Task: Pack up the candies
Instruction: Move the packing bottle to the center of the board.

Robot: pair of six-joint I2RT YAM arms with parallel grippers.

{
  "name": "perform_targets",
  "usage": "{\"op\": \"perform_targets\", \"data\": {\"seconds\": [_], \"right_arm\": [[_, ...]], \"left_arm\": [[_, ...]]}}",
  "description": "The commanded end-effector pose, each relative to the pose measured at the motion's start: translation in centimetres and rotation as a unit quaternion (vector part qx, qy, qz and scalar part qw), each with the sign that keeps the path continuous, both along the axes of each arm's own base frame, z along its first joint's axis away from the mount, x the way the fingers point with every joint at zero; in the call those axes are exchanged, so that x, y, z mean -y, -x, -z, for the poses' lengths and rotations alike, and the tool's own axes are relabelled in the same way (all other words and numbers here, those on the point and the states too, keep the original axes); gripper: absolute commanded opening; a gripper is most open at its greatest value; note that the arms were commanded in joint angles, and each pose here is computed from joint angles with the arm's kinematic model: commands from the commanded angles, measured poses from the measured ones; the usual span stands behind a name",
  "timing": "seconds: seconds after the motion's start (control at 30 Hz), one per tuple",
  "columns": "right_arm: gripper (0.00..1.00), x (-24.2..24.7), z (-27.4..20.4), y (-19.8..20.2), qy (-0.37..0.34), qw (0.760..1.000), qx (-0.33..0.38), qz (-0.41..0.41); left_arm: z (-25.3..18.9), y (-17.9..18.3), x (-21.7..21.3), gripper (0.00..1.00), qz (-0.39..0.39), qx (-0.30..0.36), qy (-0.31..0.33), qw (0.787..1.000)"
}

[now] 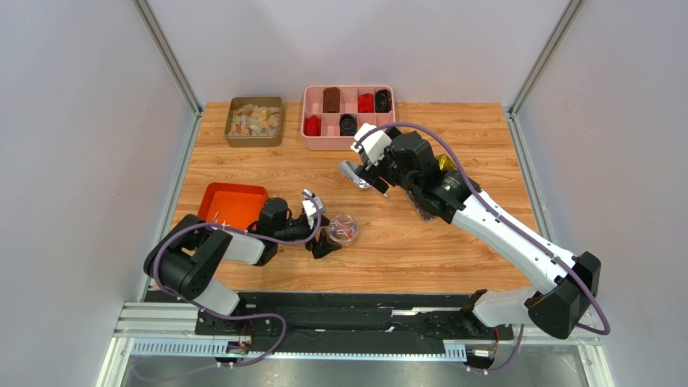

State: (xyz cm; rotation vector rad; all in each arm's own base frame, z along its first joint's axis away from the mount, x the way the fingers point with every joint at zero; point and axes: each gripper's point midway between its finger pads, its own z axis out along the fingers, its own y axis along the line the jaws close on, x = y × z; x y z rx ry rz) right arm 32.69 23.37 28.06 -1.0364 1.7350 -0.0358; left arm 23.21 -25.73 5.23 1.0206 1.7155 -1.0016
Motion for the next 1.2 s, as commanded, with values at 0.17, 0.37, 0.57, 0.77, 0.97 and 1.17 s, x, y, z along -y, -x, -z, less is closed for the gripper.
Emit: {"op": "perform_targets", "data": {"seconds": [0.17, 0.37, 0.57, 0.77, 0.97, 1.17], "right_arm": [[0.44, -0.2, -0.2, -0.3, 0.005, 1.000, 0.001, -0.004], [0.43, 0.6, 2.6, 0.4, 0.023, 0.999, -0.037, -0.019], [0.43, 2.8, 3.7, 0.6, 0.006, 0.997, -0.073, -0.014], [0.43, 3.4, 6.8, 2.9, 0.012, 0.990, -0.132, -0.049], [0.43, 2.7, 9.8, 4.6, 0.022, 0.976, -0.200, -0.080], [0.43, 2.9, 9.9, 4.7, 0.027, 0.976, -0.201, -0.076]], "left_arm": [[-0.3, -0.9, 2.6, 0.99, 0.015, 0.066, 0.005, 0.998], [0.6, -1.4, 4.7, 0.97, 0.028, 0.089, 0.008, 0.996], [0.1, -1.3, 6.9, 0.90, 0.037, 0.134, 0.027, 0.990], [-0.6, -1.6, 9.9, 0.87, 0.056, 0.161, 0.051, 0.984], [-1.0, -1.0, 12.8, 0.97, 0.078, 0.194, 0.072, 0.975], [-1.2, -0.7, 11.5, 0.99, 0.072, 0.229, 0.062, 0.969]]}}
